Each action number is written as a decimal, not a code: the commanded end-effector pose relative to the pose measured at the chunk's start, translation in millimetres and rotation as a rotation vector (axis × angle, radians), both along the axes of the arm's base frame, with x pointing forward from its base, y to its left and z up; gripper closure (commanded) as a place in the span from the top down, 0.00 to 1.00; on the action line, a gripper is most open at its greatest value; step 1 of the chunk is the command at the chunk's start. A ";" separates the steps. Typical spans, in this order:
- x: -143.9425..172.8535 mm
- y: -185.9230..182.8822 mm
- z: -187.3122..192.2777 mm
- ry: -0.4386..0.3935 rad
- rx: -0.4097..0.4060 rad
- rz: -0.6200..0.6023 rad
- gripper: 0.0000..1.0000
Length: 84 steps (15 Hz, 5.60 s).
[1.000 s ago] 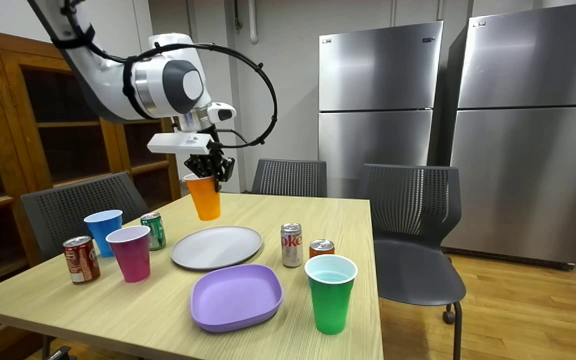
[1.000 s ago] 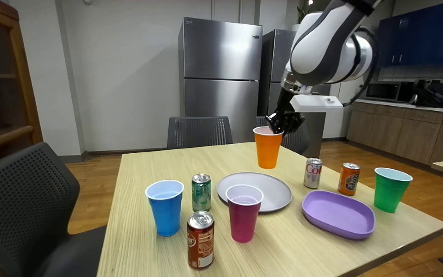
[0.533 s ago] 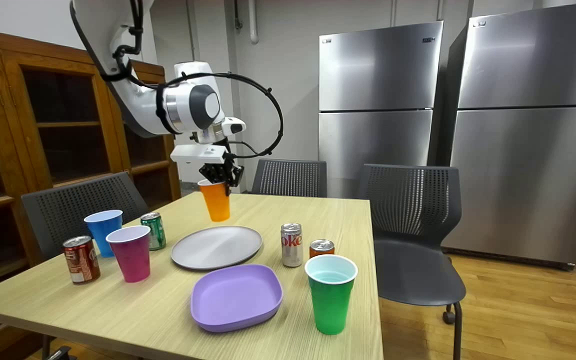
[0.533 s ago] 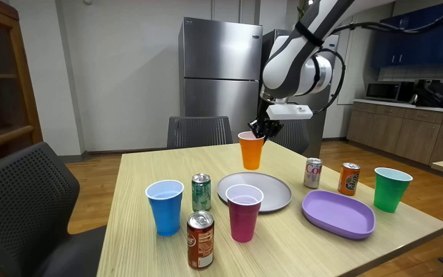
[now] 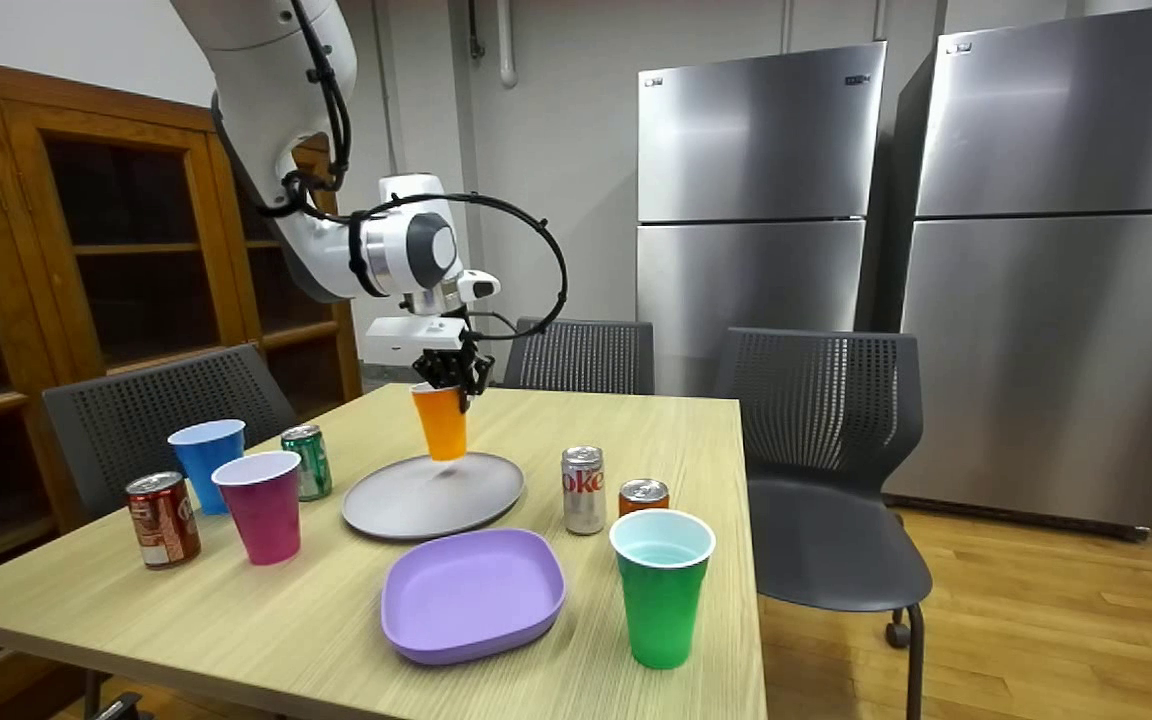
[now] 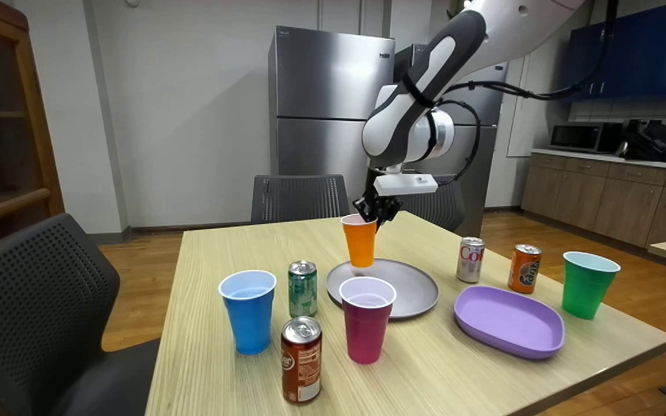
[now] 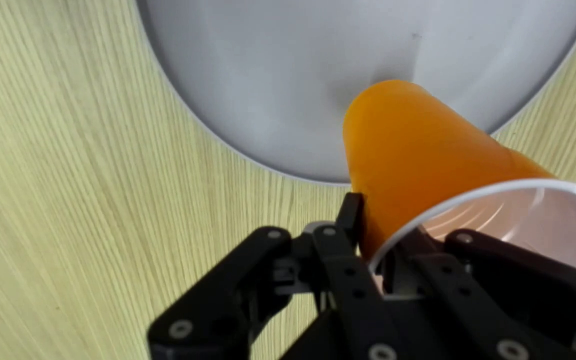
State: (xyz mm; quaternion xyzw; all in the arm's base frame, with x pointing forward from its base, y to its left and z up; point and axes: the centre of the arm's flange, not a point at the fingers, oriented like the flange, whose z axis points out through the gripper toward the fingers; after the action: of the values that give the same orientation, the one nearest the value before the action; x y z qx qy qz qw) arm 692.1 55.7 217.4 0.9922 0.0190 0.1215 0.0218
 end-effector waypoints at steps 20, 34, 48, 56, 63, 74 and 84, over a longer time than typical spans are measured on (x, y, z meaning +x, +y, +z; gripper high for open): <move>18.4 10.3 5.1 0.034 -0.005 0.024 0.90; -82.8 -46.7 100.6 -0.092 0.027 -0.063 1.00; -196.2 -148.6 84.7 0.046 0.013 -0.267 1.00; -240.4 -203.1 60.9 0.137 0.022 -0.403 1.00; -270.2 -241.1 41.6 0.198 0.044 -0.500 1.00; -274.4 -280.8 30.9 0.189 0.083 -0.625 1.00; -229.6 -291.9 15.5 0.189 0.071 -0.622 1.00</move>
State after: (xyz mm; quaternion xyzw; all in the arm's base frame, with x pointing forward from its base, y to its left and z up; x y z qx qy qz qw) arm 438.0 -231.7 240.6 0.9553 -0.2937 0.0198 0.0264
